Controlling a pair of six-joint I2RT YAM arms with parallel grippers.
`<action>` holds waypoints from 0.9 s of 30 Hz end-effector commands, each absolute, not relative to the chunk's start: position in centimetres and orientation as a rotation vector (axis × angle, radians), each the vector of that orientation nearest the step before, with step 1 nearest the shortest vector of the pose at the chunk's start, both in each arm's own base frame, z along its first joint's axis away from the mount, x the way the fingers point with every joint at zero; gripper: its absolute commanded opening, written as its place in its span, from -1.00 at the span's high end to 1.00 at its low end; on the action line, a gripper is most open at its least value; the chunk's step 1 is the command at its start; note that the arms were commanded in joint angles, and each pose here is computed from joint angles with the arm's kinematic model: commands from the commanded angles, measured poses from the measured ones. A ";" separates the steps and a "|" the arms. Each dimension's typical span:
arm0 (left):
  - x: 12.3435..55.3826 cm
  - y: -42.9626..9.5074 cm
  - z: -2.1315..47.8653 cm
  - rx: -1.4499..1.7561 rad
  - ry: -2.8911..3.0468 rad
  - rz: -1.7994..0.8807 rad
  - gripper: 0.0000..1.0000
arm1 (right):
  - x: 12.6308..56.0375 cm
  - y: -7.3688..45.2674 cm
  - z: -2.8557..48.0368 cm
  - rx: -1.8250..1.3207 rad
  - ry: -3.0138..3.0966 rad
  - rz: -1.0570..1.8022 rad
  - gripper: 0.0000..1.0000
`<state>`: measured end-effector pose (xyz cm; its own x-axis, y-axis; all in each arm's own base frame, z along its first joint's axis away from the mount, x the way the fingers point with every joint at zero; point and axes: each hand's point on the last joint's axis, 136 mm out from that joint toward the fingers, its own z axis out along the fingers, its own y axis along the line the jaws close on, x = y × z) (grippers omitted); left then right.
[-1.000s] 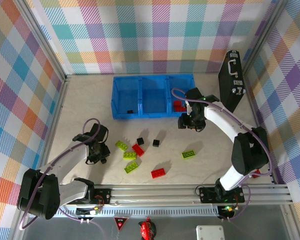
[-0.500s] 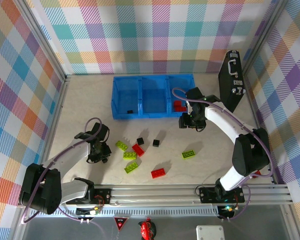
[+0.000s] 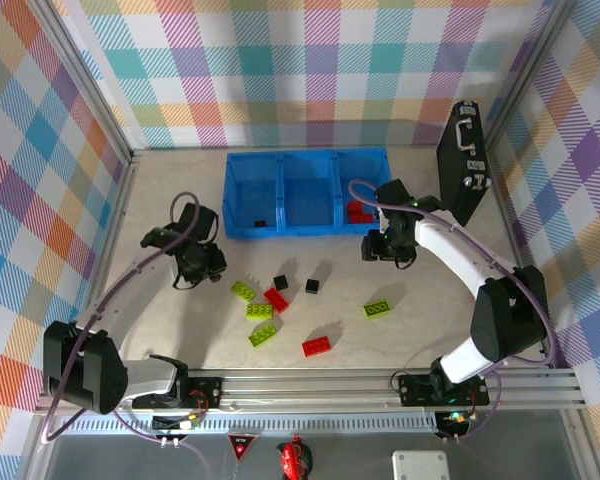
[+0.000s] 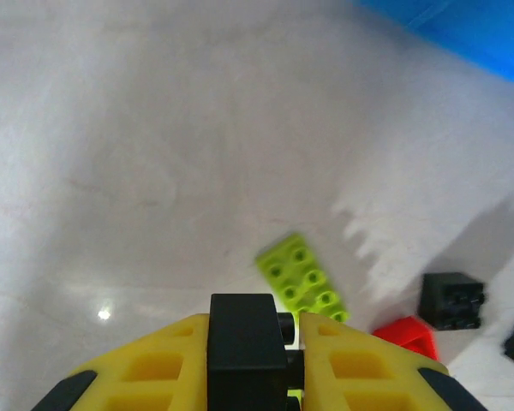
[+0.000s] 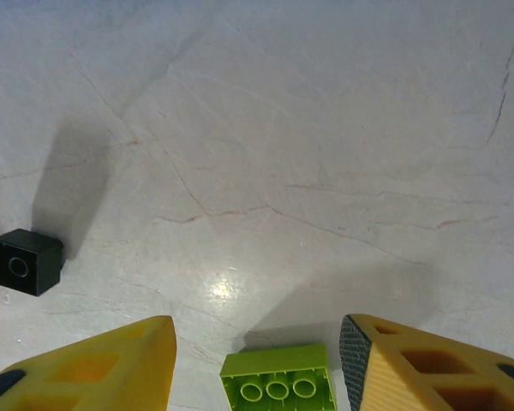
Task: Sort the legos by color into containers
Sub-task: Pick up the lego from the bottom-left of the table, then place the lego in the container.
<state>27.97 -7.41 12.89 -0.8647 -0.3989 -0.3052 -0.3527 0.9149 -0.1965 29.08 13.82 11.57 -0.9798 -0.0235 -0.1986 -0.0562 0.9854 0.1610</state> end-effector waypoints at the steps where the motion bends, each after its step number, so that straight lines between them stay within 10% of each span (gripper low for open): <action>1: 30.0 -8.1 14.4 -0.485 2.740 -0.212 0.51 | 28.2 13.5 11.9 -0.031 2.930 0.234 -0.09; 27: 47.7 -13.4 13.9 0.013 2.753 -0.084 0.53 | 25.2 10.4 14.0 0.002 2.918 0.095 -0.09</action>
<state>47.68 -13.36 14.65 -0.9100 -0.0631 -0.4099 -0.0234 0.9946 -0.1010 26.35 10.90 13.72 -0.9727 0.0019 -0.2321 -0.0174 0.9965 0.0812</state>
